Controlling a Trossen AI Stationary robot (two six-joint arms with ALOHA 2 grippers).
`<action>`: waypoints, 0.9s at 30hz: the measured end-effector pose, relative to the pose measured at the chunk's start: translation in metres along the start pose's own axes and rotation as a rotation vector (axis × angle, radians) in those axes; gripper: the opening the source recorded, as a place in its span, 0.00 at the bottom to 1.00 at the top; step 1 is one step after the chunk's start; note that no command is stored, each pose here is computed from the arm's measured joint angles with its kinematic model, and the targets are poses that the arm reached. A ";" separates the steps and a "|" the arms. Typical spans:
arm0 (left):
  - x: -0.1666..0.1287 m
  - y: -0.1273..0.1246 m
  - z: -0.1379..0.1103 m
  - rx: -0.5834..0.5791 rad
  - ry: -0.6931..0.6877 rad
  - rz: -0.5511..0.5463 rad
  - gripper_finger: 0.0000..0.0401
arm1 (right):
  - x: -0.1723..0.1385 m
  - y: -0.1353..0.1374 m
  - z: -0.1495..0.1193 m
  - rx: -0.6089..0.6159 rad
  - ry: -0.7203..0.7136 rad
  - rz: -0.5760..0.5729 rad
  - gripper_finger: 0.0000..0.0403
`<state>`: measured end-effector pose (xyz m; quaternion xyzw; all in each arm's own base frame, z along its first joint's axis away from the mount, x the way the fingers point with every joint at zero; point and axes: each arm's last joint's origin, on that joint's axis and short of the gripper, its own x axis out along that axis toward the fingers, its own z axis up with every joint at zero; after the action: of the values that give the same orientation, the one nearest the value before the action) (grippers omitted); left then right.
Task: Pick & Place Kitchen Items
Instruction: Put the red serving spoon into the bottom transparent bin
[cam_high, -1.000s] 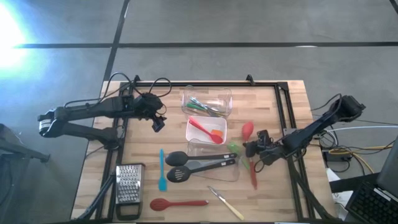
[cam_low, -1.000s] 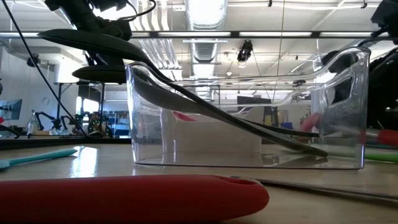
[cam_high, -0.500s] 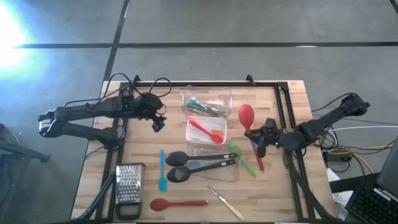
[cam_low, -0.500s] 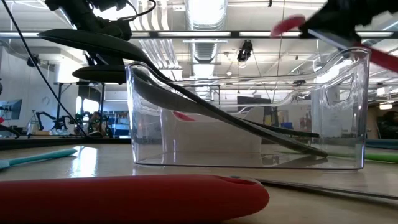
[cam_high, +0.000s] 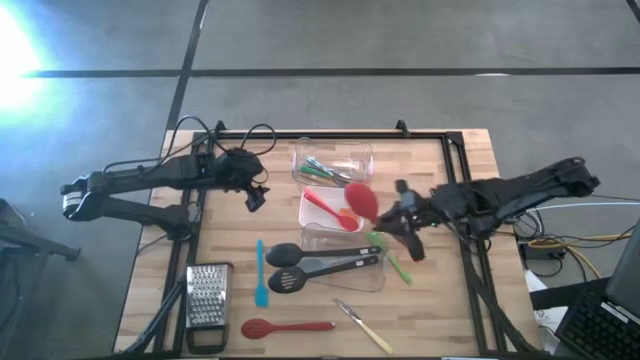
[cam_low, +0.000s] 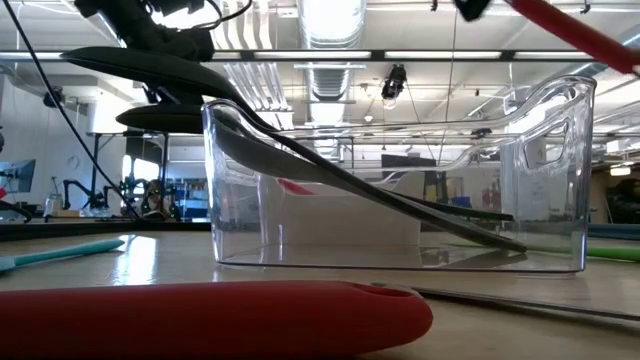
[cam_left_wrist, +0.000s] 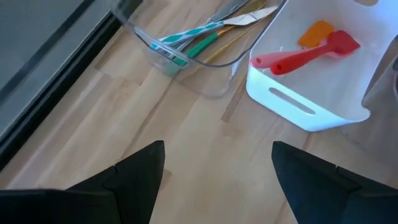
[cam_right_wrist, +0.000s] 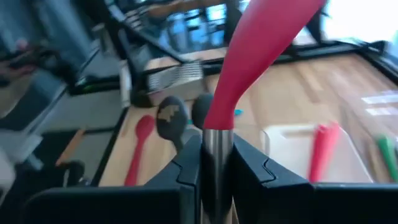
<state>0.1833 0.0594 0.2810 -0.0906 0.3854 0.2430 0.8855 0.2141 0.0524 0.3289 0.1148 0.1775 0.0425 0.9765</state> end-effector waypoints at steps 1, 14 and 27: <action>-0.001 0.000 0.001 0.014 -0.001 -0.001 0.75 | 0.006 -0.001 0.006 -0.022 0.012 0.024 0.10; -0.034 0.002 0.031 0.152 -0.120 -0.005 0.75 | 0.094 -0.016 0.048 -0.229 0.109 0.389 0.10; -0.064 0.013 0.043 0.147 -0.178 0.072 0.75 | 0.167 -0.025 0.039 -0.207 0.187 0.534 0.10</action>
<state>0.1667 0.0627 0.3573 0.0103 0.3252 0.2528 0.9112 0.3847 0.0409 0.3026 0.0529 0.2249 0.3261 0.9167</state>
